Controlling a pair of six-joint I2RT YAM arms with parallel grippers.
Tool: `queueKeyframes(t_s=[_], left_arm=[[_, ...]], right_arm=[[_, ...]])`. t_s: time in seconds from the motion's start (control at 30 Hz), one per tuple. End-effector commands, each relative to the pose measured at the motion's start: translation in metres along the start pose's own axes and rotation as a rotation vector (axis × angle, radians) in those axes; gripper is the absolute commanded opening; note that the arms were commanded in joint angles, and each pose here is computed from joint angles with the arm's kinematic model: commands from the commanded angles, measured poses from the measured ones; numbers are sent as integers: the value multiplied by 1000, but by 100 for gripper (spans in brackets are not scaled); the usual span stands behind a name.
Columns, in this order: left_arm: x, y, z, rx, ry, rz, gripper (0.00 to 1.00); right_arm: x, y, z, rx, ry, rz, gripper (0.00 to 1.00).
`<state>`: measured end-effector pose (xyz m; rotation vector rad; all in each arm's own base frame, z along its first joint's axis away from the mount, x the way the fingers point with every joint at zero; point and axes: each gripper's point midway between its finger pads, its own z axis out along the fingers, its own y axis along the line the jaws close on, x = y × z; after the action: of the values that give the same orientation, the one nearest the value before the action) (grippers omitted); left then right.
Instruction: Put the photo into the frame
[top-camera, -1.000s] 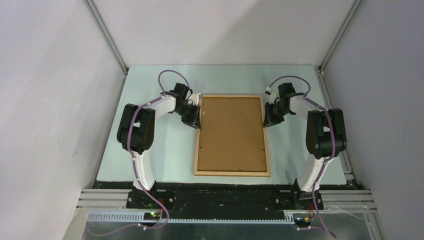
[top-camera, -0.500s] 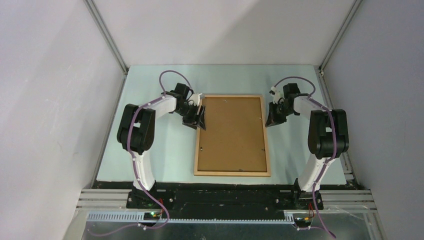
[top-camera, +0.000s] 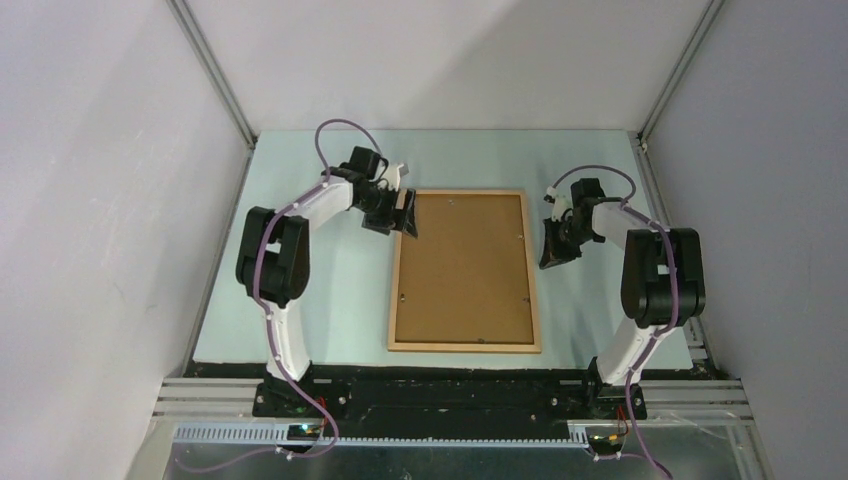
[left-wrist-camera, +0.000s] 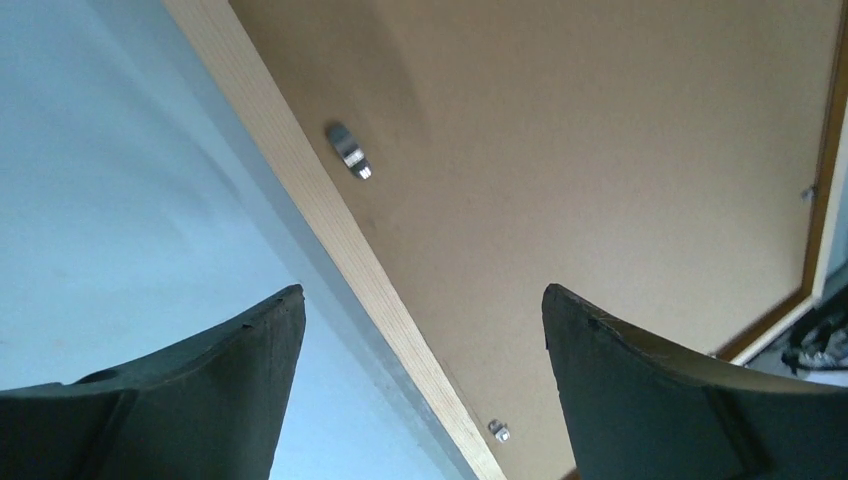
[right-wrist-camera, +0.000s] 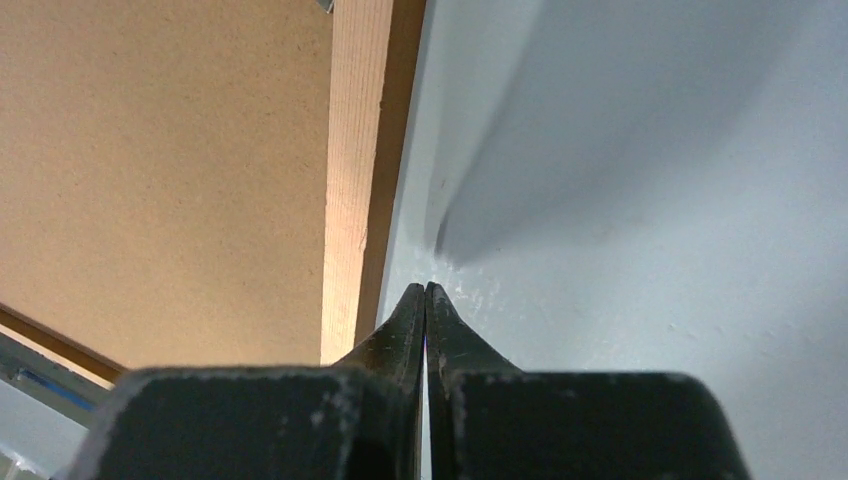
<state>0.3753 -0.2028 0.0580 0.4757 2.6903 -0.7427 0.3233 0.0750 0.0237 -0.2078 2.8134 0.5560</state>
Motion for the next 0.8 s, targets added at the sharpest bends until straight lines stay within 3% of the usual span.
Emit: queueKeyframes(t_s=[0.0, 0.17, 0.43, 0.57, 0.77], left_arm=[[-33, 11, 2, -90, -67, -27, 92], [-55, 21, 8, -148, -100, -48, 86], [-62, 25, 13, -165, -109, -65, 82], [-60, 26, 12, -171, -108, -66, 83], [-61, 24, 10, -171, -113, -66, 85]], right_arm=[[-8, -1, -14, 21, -53, -35, 0], [-12, 7, -16, -22, -73, -34, 1], [-29, 25, -25, -73, -152, -70, 40], [-37, 32, -20, -64, -166, -99, 48], [-41, 33, 2, -12, -117, -127, 53]])
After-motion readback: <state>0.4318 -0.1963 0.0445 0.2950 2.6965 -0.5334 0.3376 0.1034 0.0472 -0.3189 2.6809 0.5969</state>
